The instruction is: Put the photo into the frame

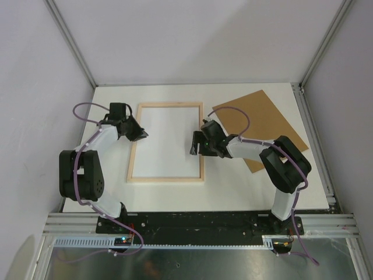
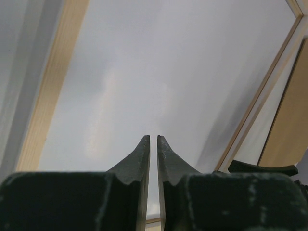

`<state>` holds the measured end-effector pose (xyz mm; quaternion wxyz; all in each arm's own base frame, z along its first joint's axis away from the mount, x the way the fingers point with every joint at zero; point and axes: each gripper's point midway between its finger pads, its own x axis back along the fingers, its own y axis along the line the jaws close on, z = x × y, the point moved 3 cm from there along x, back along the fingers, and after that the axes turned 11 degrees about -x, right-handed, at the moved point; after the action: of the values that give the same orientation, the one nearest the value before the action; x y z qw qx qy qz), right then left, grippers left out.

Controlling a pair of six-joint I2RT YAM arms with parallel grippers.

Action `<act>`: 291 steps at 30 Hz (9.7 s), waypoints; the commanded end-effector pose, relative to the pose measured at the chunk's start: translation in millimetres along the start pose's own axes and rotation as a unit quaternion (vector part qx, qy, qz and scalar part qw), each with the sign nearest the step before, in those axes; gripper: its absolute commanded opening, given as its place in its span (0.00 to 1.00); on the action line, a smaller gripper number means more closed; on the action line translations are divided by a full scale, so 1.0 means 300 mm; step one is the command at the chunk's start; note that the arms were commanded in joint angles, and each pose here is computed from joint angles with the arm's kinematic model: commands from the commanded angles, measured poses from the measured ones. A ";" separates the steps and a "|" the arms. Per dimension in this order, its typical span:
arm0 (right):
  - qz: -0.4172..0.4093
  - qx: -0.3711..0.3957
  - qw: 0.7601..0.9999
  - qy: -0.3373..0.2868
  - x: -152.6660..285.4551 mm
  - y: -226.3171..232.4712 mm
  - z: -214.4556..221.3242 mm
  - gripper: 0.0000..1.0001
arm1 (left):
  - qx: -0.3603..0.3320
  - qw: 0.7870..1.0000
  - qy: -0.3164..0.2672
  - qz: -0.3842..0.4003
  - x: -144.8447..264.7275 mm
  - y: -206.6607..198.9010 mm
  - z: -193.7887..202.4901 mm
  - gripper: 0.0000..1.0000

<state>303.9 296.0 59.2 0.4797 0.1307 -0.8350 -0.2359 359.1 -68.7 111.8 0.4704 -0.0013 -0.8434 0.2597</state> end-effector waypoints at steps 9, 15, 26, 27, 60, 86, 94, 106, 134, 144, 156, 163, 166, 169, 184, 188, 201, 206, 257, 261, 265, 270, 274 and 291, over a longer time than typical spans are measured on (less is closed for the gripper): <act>0.034 -0.008 0.997 -0.072 0.164 -0.011 -0.220 0.80 | -0.042 0.995 -0.017 0.091 0.102 -0.159 -0.025 0.21; 0.119 -0.076 0.978 -0.150 0.297 -0.247 -0.433 0.82 | -0.088 0.986 0.012 0.142 0.095 -0.352 0.067 0.25; 0.266 -0.188 0.923 -0.207 0.407 -0.692 -0.538 0.82 | -0.160 0.957 0.084 0.227 0.054 -0.693 0.306 0.29; 0.270 -0.192 0.921 -0.206 0.408 -0.708 -0.529 0.82 | -0.163 0.955 0.085 0.232 0.056 -0.708 0.313 0.29; 0.210 -0.189 0.956 -0.074 0.325 -0.525 0.052 0.83 | -0.169 0.947 0.126 0.241 -0.061 -0.784 0.384 0.30; 0.255 -0.316 0.870 -0.280 0.619 -0.981 -0.491 0.84 | -0.214 0.942 0.134 0.220 -0.285 -0.873 0.459 0.45; 0.268 -0.360 0.850 -0.276 0.601 -1.119 -0.512 0.85 | -0.216 0.945 0.135 0.206 -0.341 -0.870 0.480 0.50; 0.243 -0.344 0.881 -0.215 0.440 -1.091 -0.494 0.85 | -0.213 0.953 0.129 0.170 -0.412 -0.824 0.489 0.57; 0.147 -0.290 0.942 -0.085 0.273 -0.920 -0.446 0.86 | -0.203 0.933 0.175 0.241 -0.408 -0.937 0.523 0.59; 0.125 -0.282 0.949 -0.070 0.264 -0.864 -0.436 0.86 | -0.215 0.917 0.156 0.297 -0.285 -1.034 0.477 0.59; 0.122 -0.275 0.952 -0.057 0.260 -0.827 -0.417 0.86 | -0.223 0.910 0.141 0.321 -0.220 -1.077 0.446 0.59; 0.122 -0.273 0.953 -0.052 0.265 -0.818 -0.407 0.86 | -0.226 0.906 0.133 0.331 -0.187 -1.099 0.433 0.59; 0.122 -0.273 0.953 -0.051 0.267 -0.817 -0.406 0.86 | -0.228 0.904 0.130 0.338 -0.171 -1.111 0.425 0.59; 0.121 -0.273 0.953 -0.051 0.271 -0.815 -0.407 0.86 | -0.230 0.901 0.129 0.344 -0.158 -1.121 0.421 0.59; 0.114 -0.267 0.956 -0.041 0.260 -0.782 -0.382 0.86 | -0.238 0.894 0.118 0.361 -0.090 -1.151 0.407 0.59; 0.110 -0.258 0.959 -0.033 0.240 -0.746 -0.360 0.86 | -0.238 0.895 0.118 0.358 -0.086 -1.140 0.410 0.59; 0.075 -0.222 0.972 0.001 0.142 -0.549 -0.273 0.86 | -0.234 0.911 0.114 0.320 -0.065 -1.006 0.404 0.59; 0.062 -0.209 0.976 0.016 0.100 -0.478 -0.229 0.86 | -0.229 0.921 0.116 0.293 -0.079 -0.903 0.400 0.59; 0.035 -0.181 0.982 0.039 0.085 -0.418 -0.191 0.86 | -0.183 0.924 0.081 0.325 -0.019 -0.807 0.329 0.62; 0.021 -0.180 0.982 0.043 0.097 -0.399 -0.194 0.86 | -0.178 0.911 0.058 0.369 0.076 -0.881 0.280 0.62; -0.004 -0.180 0.982 0.049 0.114 -0.359 -0.196 0.86 | -0.173 0.898 0.047 0.402 0.147 -0.934 0.250 0.59; -0.032 -0.176 0.982 0.052 0.136 -0.306 -0.200 0.86 | -0.166 0.893 0.051 0.415 0.166 -0.963 0.237 0.54; -0.042 -0.169 0.983 0.050 0.147 -0.276 -0.200 0.86 | -0.160 0.898 0.057 0.407 0.148 -0.955 0.243 0.48; 0.001 -0.126 0.992 0.008 0.167 -0.277 -0.217 0.86 | -0.186 0.927 0.111 0.307 0.046 -0.825 0.311 0.24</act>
<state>374.8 168.9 97.3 0.4288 0.0693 -0.8231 -0.3658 348.8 -300.3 170.7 0.4612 -0.3176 -0.7908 0.2472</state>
